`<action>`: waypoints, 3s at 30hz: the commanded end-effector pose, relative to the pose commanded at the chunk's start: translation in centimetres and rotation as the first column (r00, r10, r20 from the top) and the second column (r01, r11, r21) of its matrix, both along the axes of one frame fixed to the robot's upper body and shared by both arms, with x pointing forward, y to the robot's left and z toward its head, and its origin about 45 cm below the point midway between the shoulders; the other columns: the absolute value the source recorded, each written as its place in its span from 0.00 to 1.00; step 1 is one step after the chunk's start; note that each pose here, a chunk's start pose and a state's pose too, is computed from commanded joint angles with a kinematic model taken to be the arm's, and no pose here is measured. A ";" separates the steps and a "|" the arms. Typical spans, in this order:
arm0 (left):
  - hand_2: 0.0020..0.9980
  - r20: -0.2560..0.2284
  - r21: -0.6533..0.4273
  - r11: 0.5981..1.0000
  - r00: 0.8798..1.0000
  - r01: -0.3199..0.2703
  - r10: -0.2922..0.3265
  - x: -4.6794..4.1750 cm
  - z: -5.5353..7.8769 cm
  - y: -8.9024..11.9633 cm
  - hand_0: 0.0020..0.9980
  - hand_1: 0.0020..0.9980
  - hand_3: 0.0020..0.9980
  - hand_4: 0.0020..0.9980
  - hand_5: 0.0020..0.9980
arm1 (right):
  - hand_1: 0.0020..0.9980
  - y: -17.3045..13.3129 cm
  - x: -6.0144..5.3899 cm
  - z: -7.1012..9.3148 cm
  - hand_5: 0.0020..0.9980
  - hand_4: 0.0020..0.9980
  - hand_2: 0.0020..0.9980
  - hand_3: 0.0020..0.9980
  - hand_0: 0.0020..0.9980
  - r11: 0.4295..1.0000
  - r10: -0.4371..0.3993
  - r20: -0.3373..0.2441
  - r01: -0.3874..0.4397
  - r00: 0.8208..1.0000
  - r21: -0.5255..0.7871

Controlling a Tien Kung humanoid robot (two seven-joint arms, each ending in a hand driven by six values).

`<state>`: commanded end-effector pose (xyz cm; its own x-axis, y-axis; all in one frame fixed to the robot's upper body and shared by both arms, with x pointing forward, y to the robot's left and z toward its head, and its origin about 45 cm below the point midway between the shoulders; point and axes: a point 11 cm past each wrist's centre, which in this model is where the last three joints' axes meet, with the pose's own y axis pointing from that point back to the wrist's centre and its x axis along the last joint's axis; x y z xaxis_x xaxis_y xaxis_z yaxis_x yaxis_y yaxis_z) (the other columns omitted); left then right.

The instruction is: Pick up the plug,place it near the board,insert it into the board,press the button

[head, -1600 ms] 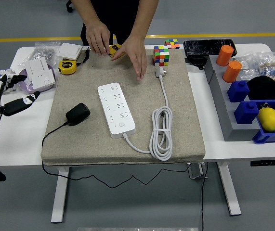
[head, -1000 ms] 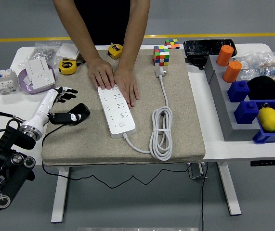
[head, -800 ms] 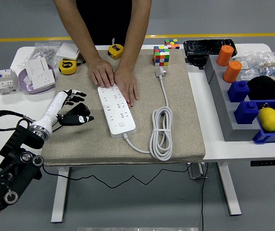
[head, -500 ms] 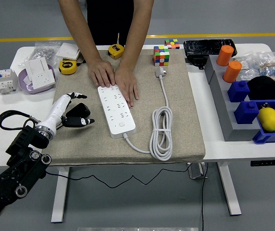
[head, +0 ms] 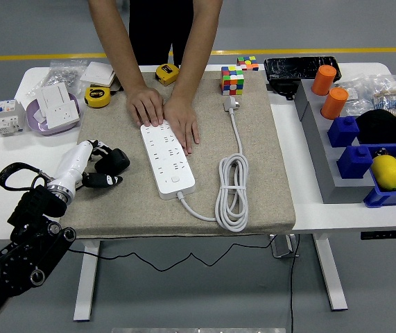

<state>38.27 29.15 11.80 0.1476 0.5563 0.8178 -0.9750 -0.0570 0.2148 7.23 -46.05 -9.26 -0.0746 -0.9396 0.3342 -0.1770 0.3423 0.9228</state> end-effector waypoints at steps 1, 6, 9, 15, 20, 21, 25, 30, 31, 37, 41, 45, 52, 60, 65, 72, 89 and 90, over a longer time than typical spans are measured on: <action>0.36 0.008 -0.007 1.000 1.000 -0.006 0.006 0.01 0.0 0.0 0.34 0.32 0.45 0.79 0.12 | 0.80 0.0 0.0 0.0 0.79 1.00 0.73 0.74 1.00 1.000 0.001 0.000 -0.001 1.000 -0.001; 0.36 0.030 -0.048 0.998 0.998 -0.047 0.048 -0.30 -0.3 0.6 0.34 0.32 0.45 0.79 0.12 | 0.80 -0.2 0.1 0.1 0.79 1.00 0.73 0.74 1.00 1.000 0.001 0.002 -0.001 1.000 -0.006; 0.34 0.042 -0.036 0.998 0.998 -0.052 0.054 -0.34 -0.3 0.8 0.32 0.30 0.44 0.76 0.12 | 0.80 -0.1 0.0 0.1 0.79 1.00 0.73 0.74 1.00 1.000 0.002 -0.002 -0.002 1.000 -0.006; 0.34 0.056 -0.040 0.998 0.997 -0.050 0.052 -0.32 0.0 0.9 0.32 0.29 0.44 0.74 0.13 | 0.80 -0.1 0.0 0.0 0.79 1.00 0.73 0.74 1.00 1.000 0.004 -0.001 -0.004 1.000 -0.005; 0.33 0.088 -0.077 0.997 0.996 -0.006 0.013 0.39 1.8 0.4 0.32 0.29 0.43 0.74 0.13 | 0.80 -0.1 0.1 0.1 0.79 1.00 0.73 0.74 1.00 1.000 0.004 -0.001 -0.004 1.000 -0.005; 0.33 0.099 -0.080 0.997 0.995 0.009 -0.001 0.64 2.4 0.2 0.32 0.29 0.43 0.74 0.13 | 0.80 -0.2 0.1 0.1 0.79 1.00 0.73 0.74 1.00 1.000 0.004 -0.001 -0.004 1.000 -0.006; 0.33 0.144 -0.053 0.994 0.986 0.095 -0.087 1.92 5.2 -1.2 0.32 0.29 0.43 0.73 0.14 | 0.80 -0.2 0.3 0.1 0.78 1.00 0.73 0.74 1.00 1.000 0.003 0.002 -0.003 1.000 -0.006; 0.33 0.168 0.017 0.976 0.962 0.215 -0.215 3.30 7.6 -3.7 0.32 0.29 0.43 0.73 0.14 | 0.80 -0.3 0.6 0.2 0.78 1.00 0.73 0.74 1.00 1.000 0.005 0.009 -0.005 1.000 -0.007; 0.33 0.167 0.031 0.972 0.957 0.235 -0.237 3.55 7.8 -4.2 0.33 0.30 0.43 0.73 0.13 | 0.80 -0.3 0.7 0.2 0.78 1.00 0.73 0.74 1.00 1.000 0.006 0.009 -0.006 1.000 -0.007; 0.33 0.107 0.136 0.942 0.941 0.308 -0.323 4.50 6.4 -6.1 0.33 0.31 0.43 0.73 0.14 | 0.80 -0.2 0.9 0.2 0.78 1.00 0.73 0.74 1.00 1.000 0.011 0.012 -0.011 1.000 -0.006; 0.33 0.052 0.175 0.932 0.942 0.317 -0.331 4.68 4.5 -6.2 0.33 0.31 0.43 0.73 0.14 | 0.80 -0.1 0.9 0.2 0.78 1.00 0.73 0.74 1.00 1.000 0.012 0.010 -0.012 1.000 -0.003; 0.34 0.036 0.189 0.936 0.950 0.298 -0.310 4.99 3.9 -5.5 0.33 0.31 0.43 0.73 0.13 | 0.80 -0.1 0.8 0.2 0.78 1.00 0.73 0.74 1.00 1.000 0.013 0.009 -0.013 1.000 -0.005; 0.34 0.003 0.211 0.933 0.954 0.291 -0.299 5.05 3.6 -4.6 0.33 0.31 0.43 0.73 0.13 | 0.80 -0.3 0.9 0.3 0.78 1.00 0.73 0.74 1.00 1.000 0.011 0.009 -0.010 1.000 -0.009; 0.34 -0.030 0.221 0.922 0.947 0.318 -0.320 4.62 3.2 -4.7 0.33 0.32 0.43 0.73 0.13 | 0.80 -0.3 0.7 0.2 0.78 1.00 0.73 0.74 1.00 1.000 0.011 0.006 -0.011 1.000 -0.008; 0.34 -0.047 0.234 0.918 0.946 0.322 -0.320 4.50 2.9 -4.4 0.33 0.33 0.43 0.73 0.13 | 0.80 -0.3 0.6 0.2 0.78 1.00 0.73 0.74 1.00 1.000 0.011 0.003 -0.011 1.000 -0.009; 0.34 -0.049 0.247 0.915 0.947 0.320 -0.318 4.64 2.9 -4.2 0.33 0.33 0.43 0.74 0.13 | 0.80 -0.3 0.6 0.2 0.78 1.00 0.73 0.74 1.00 1.000 0.011 0.004 -0.011 1.000 -0.008; 0.35 -0.054 0.279 0.896 0.937 0.346 -0.345 5.10 3.4 -4.9 0.33 0.34 0.43 0.74 0.14 | 0.80 -0.4 0.7 0.3 0.78 1.00 0.73 0.74 1.00 1.000 0.011 0.007 -0.011 1.000 -0.013; 0.35 -0.055 0.279 0.895 0.937 0.347 -0.346 5.11 3.4 -4.9 0.33 0.34 0.43 0.74 0.14 | 0.80 -0.4 0.7 0.3 0.78 1.00 0.73 0.74 1.00 1.000 0.011 0.007 -0.011 1.000 -0.013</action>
<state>43.38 24.22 15.23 0.2925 0.2174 0.9312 -0.9433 0.2257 0.2436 7.98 -46.50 -8.94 -0.0668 -0.9359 0.3458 -0.1877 0.3522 0.9169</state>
